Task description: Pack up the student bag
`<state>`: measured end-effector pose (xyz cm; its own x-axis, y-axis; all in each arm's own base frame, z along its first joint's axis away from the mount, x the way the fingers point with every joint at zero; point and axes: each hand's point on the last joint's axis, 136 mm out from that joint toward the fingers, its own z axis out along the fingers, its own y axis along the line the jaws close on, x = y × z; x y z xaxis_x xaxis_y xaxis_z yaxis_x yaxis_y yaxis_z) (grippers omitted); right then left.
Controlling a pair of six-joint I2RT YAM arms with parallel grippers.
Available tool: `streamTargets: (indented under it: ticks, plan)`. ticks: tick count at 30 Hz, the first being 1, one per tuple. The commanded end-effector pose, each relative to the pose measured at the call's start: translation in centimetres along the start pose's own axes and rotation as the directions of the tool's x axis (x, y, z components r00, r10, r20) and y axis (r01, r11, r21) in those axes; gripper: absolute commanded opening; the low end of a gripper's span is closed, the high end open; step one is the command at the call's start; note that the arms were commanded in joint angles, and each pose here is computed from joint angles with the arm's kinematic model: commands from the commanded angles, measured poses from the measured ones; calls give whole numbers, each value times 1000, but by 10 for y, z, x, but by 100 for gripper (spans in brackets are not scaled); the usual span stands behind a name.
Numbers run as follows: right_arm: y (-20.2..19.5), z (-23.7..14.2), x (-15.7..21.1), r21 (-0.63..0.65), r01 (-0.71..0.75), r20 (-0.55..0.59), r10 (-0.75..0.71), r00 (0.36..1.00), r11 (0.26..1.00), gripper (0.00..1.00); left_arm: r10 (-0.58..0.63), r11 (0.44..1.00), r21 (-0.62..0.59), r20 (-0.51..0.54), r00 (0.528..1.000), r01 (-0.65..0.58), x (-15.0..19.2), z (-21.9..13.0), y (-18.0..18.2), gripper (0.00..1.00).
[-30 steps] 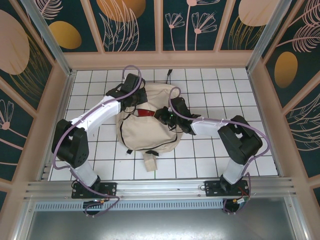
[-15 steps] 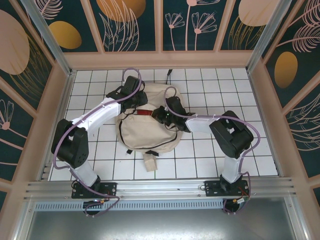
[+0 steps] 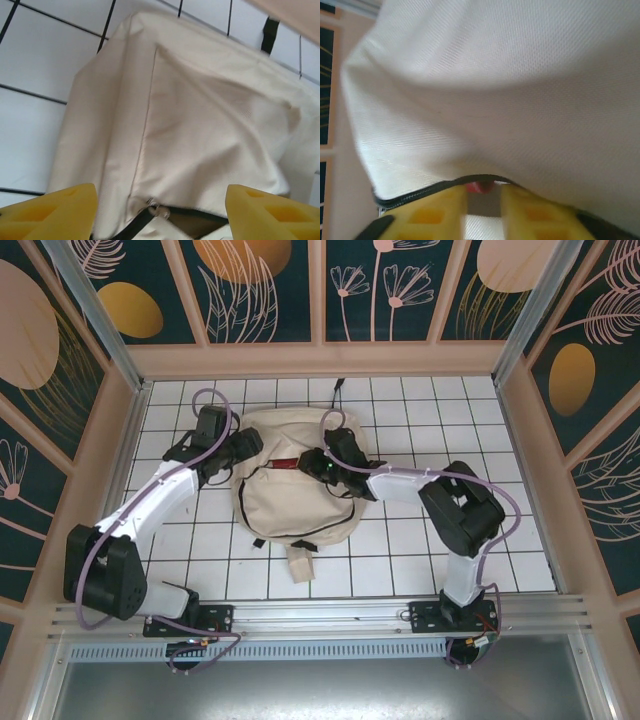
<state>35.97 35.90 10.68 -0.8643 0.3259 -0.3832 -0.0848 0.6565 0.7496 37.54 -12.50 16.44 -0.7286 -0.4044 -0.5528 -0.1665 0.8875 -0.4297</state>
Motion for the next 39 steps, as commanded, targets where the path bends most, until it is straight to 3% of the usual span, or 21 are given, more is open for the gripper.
streamTargets:
  ticks: [1, 4, 7, 11, 20, 28, 33, 39]
  plan:
    - [8, -38, -13, 56, 115, 69, -119, 991, 992, 37, 106, 994, 31, -50, 993, -104, 24, -7, 7, 71]
    - [1, -55, -14, 103, 150, 85, -159, 984, 983, 55, 137, 990, 29, -82, 987, -135, 42, -12, 17, 73]
    - [-4, -66, -19, 142, 166, 104, -181, 978, 976, 69, 91, 995, 42, -132, 987, -86, 54, -13, 16, 72]
    - [-3, -73, -24, 149, 170, 128, -190, 973, 974, 79, -9, 994, 105, -157, 987, 26, 64, -13, 0, 70]
    - [-9, -72, -27, 147, 137, 139, -157, 978, 980, 82, -340, 922, 150, -125, 932, 357, 57, 6, -9, 70]
    - [-13, -79, -29, 125, 107, 153, -126, 980, 986, 81, -583, 785, 157, -143, 800, 599, 62, 23, -4, 67]
    - [-15, -82, -28, 114, 98, 152, -115, 982, 989, 80, -628, 756, 144, -118, 769, 639, 60, 29, 1, 64]
    - [-16, -82, -27, 111, 93, 150, -110, 983, 989, 80, -625, 776, 111, 3, 780, 621, 45, 32, 16, 54]
